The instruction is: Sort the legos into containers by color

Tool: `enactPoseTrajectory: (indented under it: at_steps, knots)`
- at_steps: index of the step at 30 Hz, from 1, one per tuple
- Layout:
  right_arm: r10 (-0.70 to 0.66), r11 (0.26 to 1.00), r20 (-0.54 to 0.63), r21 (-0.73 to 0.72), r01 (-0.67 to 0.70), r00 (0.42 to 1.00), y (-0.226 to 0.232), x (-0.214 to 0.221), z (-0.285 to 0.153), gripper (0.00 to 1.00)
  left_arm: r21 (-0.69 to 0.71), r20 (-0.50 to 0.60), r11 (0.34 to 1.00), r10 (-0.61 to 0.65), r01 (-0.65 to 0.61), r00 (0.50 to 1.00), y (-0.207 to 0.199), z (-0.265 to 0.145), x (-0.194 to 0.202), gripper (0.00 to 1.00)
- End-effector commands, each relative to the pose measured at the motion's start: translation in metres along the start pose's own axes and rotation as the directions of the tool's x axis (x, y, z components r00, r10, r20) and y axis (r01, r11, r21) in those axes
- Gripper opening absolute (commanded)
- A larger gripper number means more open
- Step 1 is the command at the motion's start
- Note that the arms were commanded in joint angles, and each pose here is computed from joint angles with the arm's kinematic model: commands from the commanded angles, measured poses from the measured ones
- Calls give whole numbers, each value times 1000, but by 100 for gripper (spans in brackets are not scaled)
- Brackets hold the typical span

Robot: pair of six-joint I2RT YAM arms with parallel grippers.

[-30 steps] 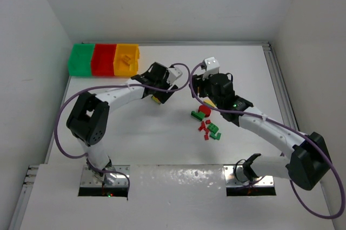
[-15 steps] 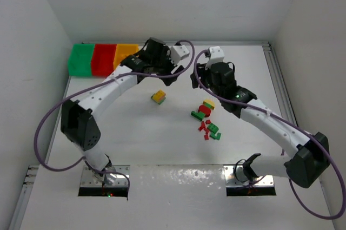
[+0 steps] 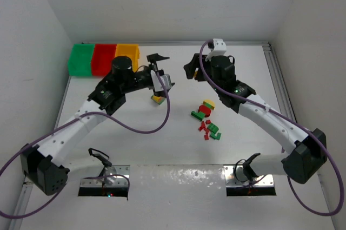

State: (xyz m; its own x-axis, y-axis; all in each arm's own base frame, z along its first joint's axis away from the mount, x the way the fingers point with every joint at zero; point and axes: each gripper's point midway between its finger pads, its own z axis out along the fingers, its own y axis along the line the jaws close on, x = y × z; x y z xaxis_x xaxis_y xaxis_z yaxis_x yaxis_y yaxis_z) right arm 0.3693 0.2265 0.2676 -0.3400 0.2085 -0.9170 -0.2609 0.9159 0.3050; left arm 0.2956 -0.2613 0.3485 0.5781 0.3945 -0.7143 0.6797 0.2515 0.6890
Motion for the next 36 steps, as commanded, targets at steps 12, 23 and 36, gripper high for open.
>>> enactPoseTrajectory:
  at_steps: [12, 23, 36]
  knots:
    - [287, 933, 106, -258, -252, 952, 59, -46, -5, 0, 30, 162, 911, -410, 411, 898, -32, 34, 8, 90]
    - [367, 884, 68, -336, -325, 928, 75, -46, -11, 0, -79, 325, 865, -447, 495, 833, -13, 39, 6, 86]
    - [417, 831, 12, -411, -375, 909, 94, -42, -7, 0, -107, 376, 865, -421, 489, 826, -3, 46, 5, 58]
